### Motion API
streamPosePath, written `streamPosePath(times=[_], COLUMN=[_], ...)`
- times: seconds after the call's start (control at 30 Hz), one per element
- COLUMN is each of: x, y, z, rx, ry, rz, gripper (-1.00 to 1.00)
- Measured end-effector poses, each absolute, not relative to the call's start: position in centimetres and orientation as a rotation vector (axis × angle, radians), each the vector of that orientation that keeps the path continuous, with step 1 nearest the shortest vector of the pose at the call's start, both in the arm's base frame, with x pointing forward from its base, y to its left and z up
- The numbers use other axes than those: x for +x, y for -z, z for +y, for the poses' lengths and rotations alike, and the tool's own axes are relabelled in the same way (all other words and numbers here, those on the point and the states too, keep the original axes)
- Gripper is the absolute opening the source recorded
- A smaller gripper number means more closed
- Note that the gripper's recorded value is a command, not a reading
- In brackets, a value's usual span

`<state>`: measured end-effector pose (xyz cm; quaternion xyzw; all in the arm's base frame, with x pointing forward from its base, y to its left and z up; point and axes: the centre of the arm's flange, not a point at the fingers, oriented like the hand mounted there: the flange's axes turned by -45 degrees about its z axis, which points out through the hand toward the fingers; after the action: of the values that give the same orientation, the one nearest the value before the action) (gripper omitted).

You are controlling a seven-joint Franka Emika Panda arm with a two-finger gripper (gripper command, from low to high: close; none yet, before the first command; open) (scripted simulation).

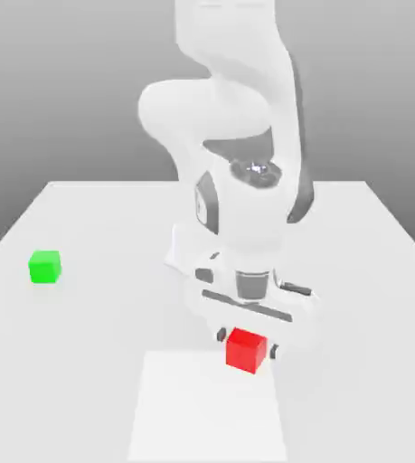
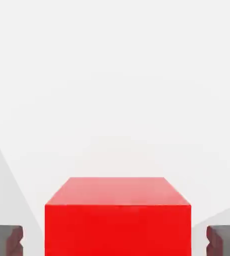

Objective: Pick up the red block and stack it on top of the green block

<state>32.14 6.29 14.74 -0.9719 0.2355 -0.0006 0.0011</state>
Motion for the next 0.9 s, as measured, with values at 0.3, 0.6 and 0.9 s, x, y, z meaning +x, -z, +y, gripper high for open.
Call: streamPosePath(times=[0.3, 0.6, 0.9], x=[32.4, 33.1, 25.7], y=[-18.1, -23.0, -25.3], z=[6.3, -4.3, -22.5], rx=[-3.053, -2.996, -2.859], ry=[0.005, 0.031, 0.048], rz=[0.736, 0.947, 1.325], gripper=[-1.0, -1.0, -1.0])
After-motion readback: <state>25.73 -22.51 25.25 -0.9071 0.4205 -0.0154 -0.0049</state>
